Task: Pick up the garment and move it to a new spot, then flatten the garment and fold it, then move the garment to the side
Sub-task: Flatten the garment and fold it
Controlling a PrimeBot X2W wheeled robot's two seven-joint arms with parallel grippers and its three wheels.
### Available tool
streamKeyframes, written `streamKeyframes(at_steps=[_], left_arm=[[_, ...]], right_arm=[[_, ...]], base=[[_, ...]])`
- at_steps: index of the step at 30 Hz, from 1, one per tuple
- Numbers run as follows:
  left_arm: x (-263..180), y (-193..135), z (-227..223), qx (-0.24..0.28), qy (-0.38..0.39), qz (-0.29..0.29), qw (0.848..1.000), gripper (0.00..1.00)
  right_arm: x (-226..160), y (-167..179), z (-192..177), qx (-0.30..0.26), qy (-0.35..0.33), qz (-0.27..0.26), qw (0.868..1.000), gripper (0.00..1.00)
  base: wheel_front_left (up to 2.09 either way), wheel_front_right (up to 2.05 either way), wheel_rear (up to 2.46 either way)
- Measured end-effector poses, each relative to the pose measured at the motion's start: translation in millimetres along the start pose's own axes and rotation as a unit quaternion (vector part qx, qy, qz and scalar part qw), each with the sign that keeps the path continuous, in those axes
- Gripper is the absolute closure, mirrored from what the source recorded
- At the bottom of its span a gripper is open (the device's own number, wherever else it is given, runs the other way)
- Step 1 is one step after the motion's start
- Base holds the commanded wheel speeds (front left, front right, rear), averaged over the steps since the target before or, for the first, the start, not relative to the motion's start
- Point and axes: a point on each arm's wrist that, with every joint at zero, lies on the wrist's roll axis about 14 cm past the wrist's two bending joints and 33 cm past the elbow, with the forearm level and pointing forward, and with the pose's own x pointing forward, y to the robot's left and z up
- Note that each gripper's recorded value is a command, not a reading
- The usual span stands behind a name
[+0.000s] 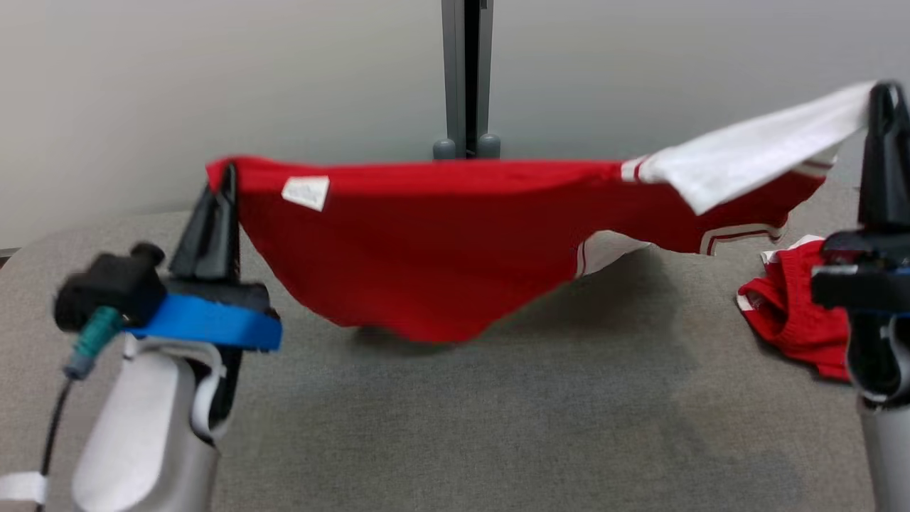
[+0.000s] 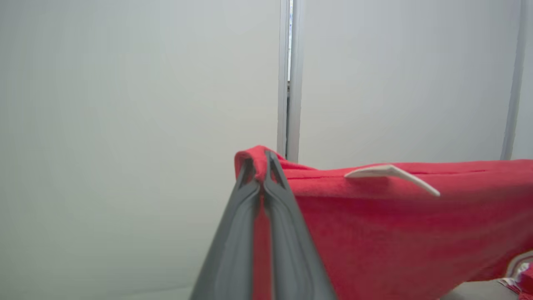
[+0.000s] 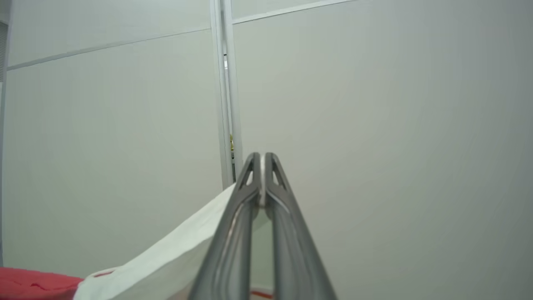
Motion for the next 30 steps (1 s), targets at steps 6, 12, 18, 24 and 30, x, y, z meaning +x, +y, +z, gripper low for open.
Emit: streamKeyframes(at_steps=[6, 12, 18, 24, 30], left_arm=[[42.3, -1.3, 107.9, 0.064, -0.121, -0.043, 0.990, 1.00], [73.9, 6.5, 121.4, 0.080, -0.116, -0.049, 0.989, 1.00], [112.1, 23.5, 84.1, 0.068, -0.074, -0.036, 0.994, 1.00], [158.1, 39.3, 55.9, 0.079, -0.064, -0.027, 0.994, 1.00], [195.9, 57.3, 71.3, 0.095, -0.124, -0.007, 0.988, 1.00]], right_arm=[[54.2, 13.9, 79.5, -0.039, -0.104, 0.059, 0.992, 1.00], [99.4, 20.0, 80.8, -0.093, -0.090, 0.086, 0.988, 1.00], [137.9, 15.1, 21.1, -0.134, -0.022, 0.090, 0.987, 1.00], [185.8, 3.3, -3.0, -0.168, -0.031, 0.070, 0.983, 1.00], [223.4, -1.2, -5.6, -0.196, -0.065, 0.049, 0.977, 1.00]], base=[[0.00, 0.00, 0.00], [0.00, 0.00, 0.00], [0.00, 0.00, 0.00], [0.00, 0.00, 0.00], [0.00, 0.00, 0.00]])
